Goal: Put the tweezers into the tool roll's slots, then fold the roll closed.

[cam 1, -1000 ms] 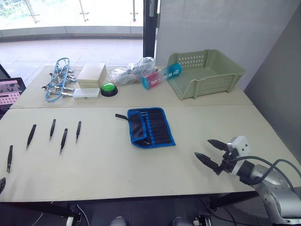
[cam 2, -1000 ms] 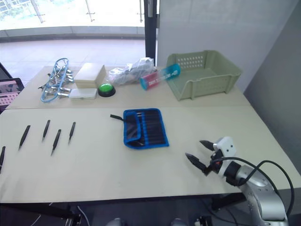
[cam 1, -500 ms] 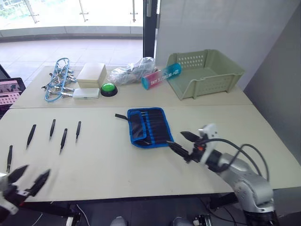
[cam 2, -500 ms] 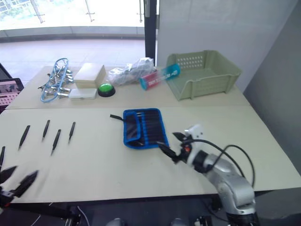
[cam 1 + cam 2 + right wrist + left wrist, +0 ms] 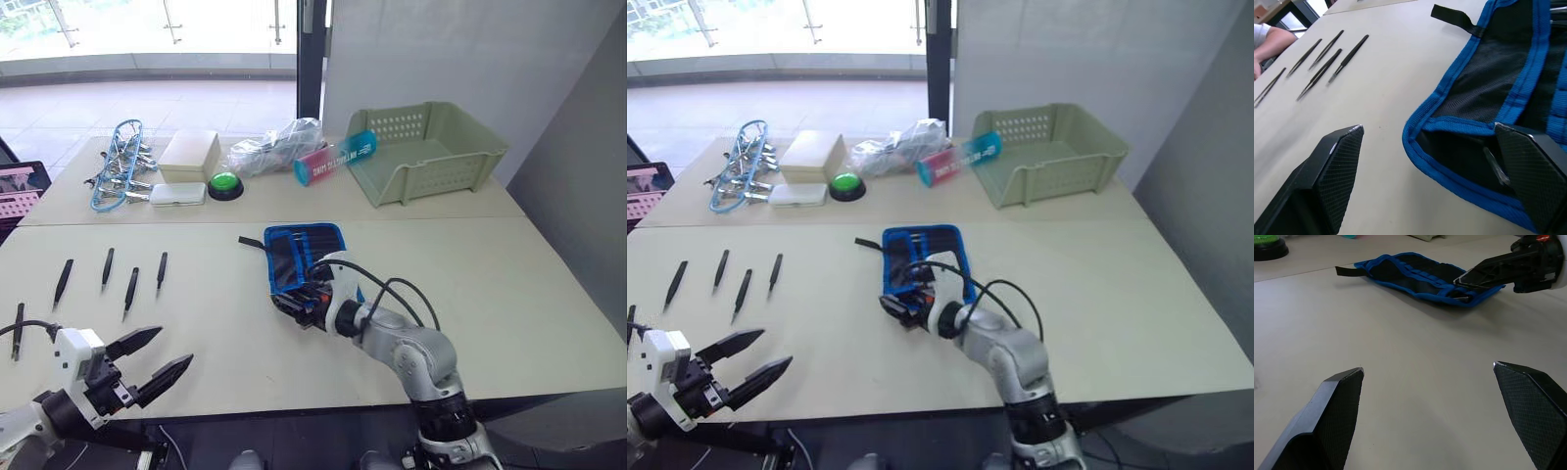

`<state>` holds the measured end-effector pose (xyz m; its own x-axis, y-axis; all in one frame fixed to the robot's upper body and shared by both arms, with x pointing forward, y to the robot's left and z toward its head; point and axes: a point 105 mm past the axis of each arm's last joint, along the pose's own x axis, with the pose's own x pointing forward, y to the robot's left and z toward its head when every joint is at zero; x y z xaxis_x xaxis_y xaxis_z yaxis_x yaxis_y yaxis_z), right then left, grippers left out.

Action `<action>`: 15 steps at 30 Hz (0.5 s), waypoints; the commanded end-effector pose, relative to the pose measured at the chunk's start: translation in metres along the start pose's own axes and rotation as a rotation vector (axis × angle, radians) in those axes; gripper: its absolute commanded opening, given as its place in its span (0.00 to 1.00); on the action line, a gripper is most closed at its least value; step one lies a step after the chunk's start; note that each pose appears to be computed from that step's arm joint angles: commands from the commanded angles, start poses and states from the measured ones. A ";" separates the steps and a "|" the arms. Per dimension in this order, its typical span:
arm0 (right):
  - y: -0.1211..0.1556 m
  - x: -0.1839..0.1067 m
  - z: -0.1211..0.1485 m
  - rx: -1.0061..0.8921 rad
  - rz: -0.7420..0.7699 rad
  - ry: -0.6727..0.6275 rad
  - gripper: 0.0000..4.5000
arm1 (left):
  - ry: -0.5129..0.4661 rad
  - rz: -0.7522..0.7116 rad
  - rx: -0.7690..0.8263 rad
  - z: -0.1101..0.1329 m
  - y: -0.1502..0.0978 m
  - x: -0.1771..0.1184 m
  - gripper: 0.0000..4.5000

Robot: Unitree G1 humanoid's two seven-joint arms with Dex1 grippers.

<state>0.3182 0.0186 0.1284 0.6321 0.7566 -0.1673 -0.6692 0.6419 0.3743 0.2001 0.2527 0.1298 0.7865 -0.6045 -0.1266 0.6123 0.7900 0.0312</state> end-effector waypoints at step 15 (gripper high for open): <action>-0.012 -0.006 0.019 0.010 -0.054 -0.064 1.00 | -0.014 -0.047 0.030 0.013 -0.010 0.007 1.00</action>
<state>0.3320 0.0063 0.1322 0.6802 0.7144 -0.1641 -0.6193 0.6798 0.3929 0.2015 0.2433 0.1325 0.7628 -0.6305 -0.1434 0.6404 0.7673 0.0331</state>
